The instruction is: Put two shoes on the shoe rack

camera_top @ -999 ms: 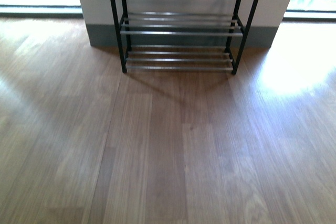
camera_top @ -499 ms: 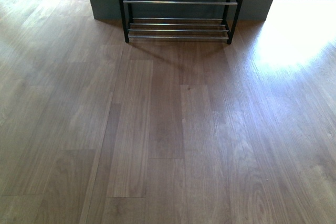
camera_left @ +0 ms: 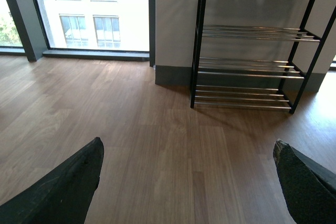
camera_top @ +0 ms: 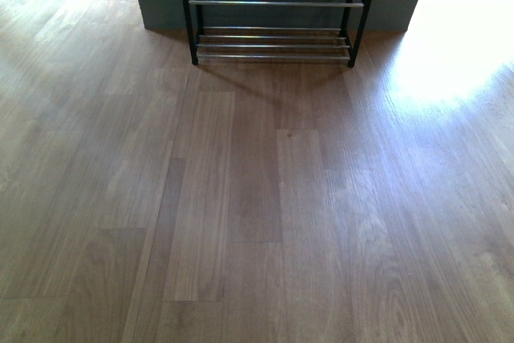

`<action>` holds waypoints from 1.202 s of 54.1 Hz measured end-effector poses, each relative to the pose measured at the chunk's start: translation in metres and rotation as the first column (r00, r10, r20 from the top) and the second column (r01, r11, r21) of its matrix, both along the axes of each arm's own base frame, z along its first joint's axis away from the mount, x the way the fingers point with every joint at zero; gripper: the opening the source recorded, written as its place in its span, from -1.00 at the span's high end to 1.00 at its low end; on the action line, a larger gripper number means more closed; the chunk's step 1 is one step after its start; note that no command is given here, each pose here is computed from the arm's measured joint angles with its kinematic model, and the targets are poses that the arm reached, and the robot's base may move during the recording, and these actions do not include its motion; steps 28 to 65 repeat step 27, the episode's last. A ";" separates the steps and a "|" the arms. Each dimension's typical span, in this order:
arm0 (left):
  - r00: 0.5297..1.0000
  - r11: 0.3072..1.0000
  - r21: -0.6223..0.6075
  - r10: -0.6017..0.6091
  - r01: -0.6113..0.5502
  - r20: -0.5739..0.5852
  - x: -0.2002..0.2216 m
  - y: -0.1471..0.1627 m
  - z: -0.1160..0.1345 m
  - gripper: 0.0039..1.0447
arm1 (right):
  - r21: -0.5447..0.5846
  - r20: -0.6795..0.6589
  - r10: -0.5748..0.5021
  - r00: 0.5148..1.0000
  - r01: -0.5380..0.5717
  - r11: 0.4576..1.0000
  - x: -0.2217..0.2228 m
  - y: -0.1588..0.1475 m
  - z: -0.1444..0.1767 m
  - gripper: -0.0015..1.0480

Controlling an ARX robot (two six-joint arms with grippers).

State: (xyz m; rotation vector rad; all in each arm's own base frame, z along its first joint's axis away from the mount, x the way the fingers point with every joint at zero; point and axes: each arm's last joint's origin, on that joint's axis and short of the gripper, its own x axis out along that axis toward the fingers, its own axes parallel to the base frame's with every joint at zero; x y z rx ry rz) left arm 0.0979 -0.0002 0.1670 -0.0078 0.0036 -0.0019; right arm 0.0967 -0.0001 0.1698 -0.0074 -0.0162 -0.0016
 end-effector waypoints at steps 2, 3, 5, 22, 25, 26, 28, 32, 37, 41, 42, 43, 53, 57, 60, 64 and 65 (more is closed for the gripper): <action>1.000 1.000 0.000 0.000 0.000 0.000 0.000 0.000 0.000 -0.83 | 0.000 0.000 0.000 1.000 0.000 1.000 0.000 0.000 0.000 -0.82; 1.000 1.000 0.000 0.000 0.000 0.000 0.000 0.000 0.000 -0.83 | 0.000 0.000 0.000 1.000 0.000 1.000 0.000 0.000 0.000 -0.82; 1.000 1.000 0.000 0.000 0.000 0.000 0.000 0.000 0.000 -0.83 | 0.000 0.000 0.000 1.000 0.000 1.000 0.000 0.000 0.000 -0.82; 1.000 1.000 0.000 0.000 0.000 0.000 0.000 0.000 0.000 -0.83 | 0.000 0.000 0.000 1.000 0.000 1.000 0.000 0.000 0.000 -0.82; 1.000 1.000 0.000 0.000 0.000 0.000 0.000 0.000 0.000 -0.83 | 0.000 0.000 0.000 1.000 0.000 1.000 0.000 0.000 0.000 -0.82; 1.000 1.000 0.000 0.000 0.000 0.000 0.000 0.000 0.000 -0.83 | 0.000 0.000 0.000 1.000 0.000 1.000 0.000 0.000 0.000 -0.82; 1.000 1.000 0.000 0.000 0.000 0.000 0.000 0.000 0.000 -0.83 | 0.000 0.000 0.000 1.000 0.000 1.000 0.000 0.000 0.000 -0.82; 1.000 1.000 0.000 0.000 0.000 0.000 0.000 0.000 0.000 -0.83 | 0.000 0.000 0.000 1.000 0.000 1.000 0.000 0.000 0.000 -0.82; 1.000 1.000 0.000 0.000 0.000 0.000 0.000 0.000 0.000 -0.83 | 0.000 0.000 0.000 1.000 0.000 1.000 0.000 0.000 0.000 -0.82; 1.000 1.000 0.000 0.000 0.000 0.000 0.000 0.000 0.000 -0.83 | 0.000 0.000 0.000 1.000 0.000 1.000 0.000 0.000 0.000 -0.82; 1.000 1.000 0.000 0.000 0.000 0.000 0.000 0.000 0.000 -0.83 | 0.000 0.000 0.000 1.000 0.000 1.000 0.000 0.000 0.000 -0.82; 1.000 1.000 0.000 0.000 0.000 0.000 0.000 0.000 0.000 -0.83 | 0.000 0.000 0.000 1.000 0.000 1.000 0.000 0.000 0.000 -0.82; 1.000 1.000 0.000 0.000 0.000 0.000 0.000 0.000 0.000 -0.83 | 0.000 0.000 0.000 1.000 0.000 1.000 0.000 0.000 0.000 -0.82; 1.000 1.000 0.000 0.000 0.000 0.000 0.000 0.000 0.000 -0.83 | 0.000 0.000 0.000 1.000 0.000 1.000 0.000 0.000 0.000 -0.82; 1.000 1.000 0.000 0.000 0.000 0.000 0.000 0.000 0.000 -0.83 | 0.000 0.000 0.000 1.000 0.000 1.000 0.000 0.000 0.000 -0.82; 1.000 1.000 0.000 0.000 0.000 0.000 0.000 0.000 0.000 -0.83 | 0.000 0.000 0.000 1.000 0.000 1.000 0.000 0.000 0.000 -0.82; 1.000 1.000 0.000 0.000 0.000 0.000 0.000 0.000 0.000 -0.83 | 0.000 0.000 0.000 1.000 0.000 1.000 0.000 0.000 0.000 -0.82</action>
